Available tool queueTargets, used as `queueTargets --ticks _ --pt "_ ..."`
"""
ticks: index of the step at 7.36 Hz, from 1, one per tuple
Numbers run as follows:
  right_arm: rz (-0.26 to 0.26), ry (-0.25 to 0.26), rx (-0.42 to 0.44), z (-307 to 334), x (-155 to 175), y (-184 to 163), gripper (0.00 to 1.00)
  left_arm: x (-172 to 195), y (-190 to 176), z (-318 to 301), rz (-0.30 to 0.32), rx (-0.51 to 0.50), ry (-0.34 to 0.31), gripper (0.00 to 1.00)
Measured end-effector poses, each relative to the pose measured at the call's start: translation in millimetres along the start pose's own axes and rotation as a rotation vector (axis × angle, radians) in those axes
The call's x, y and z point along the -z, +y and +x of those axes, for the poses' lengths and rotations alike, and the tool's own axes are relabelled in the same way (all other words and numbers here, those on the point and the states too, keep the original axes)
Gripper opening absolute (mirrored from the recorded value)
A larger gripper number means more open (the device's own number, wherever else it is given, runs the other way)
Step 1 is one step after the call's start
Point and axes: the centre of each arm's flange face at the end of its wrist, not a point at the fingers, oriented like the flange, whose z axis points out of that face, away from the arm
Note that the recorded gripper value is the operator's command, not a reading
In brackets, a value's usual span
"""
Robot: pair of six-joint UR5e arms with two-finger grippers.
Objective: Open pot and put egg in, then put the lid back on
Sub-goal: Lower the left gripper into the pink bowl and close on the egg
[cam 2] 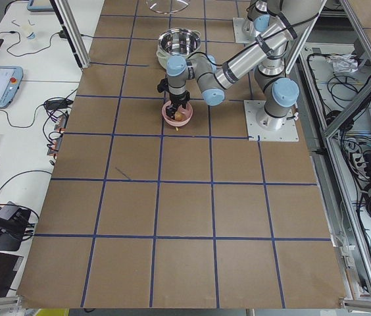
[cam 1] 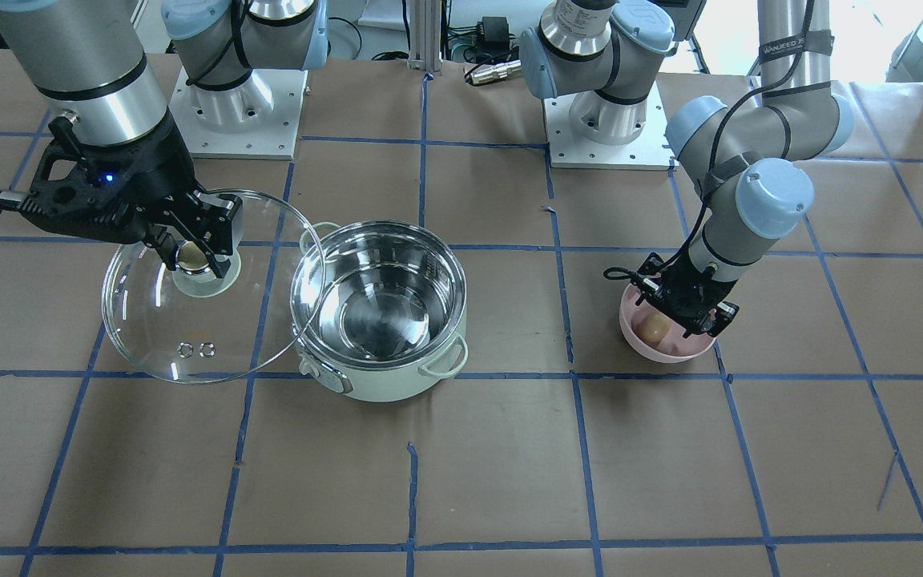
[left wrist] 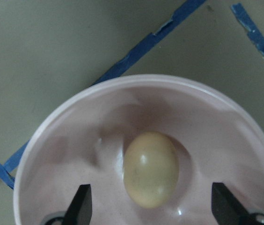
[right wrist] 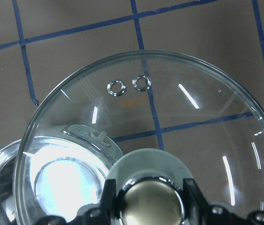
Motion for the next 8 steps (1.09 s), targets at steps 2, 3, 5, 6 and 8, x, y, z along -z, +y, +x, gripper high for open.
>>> queueTargets --ticks 2,3,5,6,8 --pt "0.000 0.001 0.001 0.1 0.5 0.3 0.45 -3.2 -2.7 -3.4 0.010 0.000 -0.009 0.89" --pt "0.000 0.001 0.001 0.2 0.7 0.2 0.45 -5.8 -4.6 -5.2 0.020 0.001 -0.012 0.88" --pt "-0.001 0.001 -0.002 1.8 -0.3 -0.6 0.44 -7.4 -6.9 -6.2 0.036 0.003 -0.010 0.85" --pt "-0.005 0.002 -0.004 3.1 -1.9 -0.6 0.44 -7.7 -7.6 -6.1 0.042 0.004 -0.007 0.79" --pt "-0.015 0.008 0.007 6.7 -7.2 0.0 0.44 -7.0 -8.7 -6.9 0.046 0.004 -0.006 0.72"
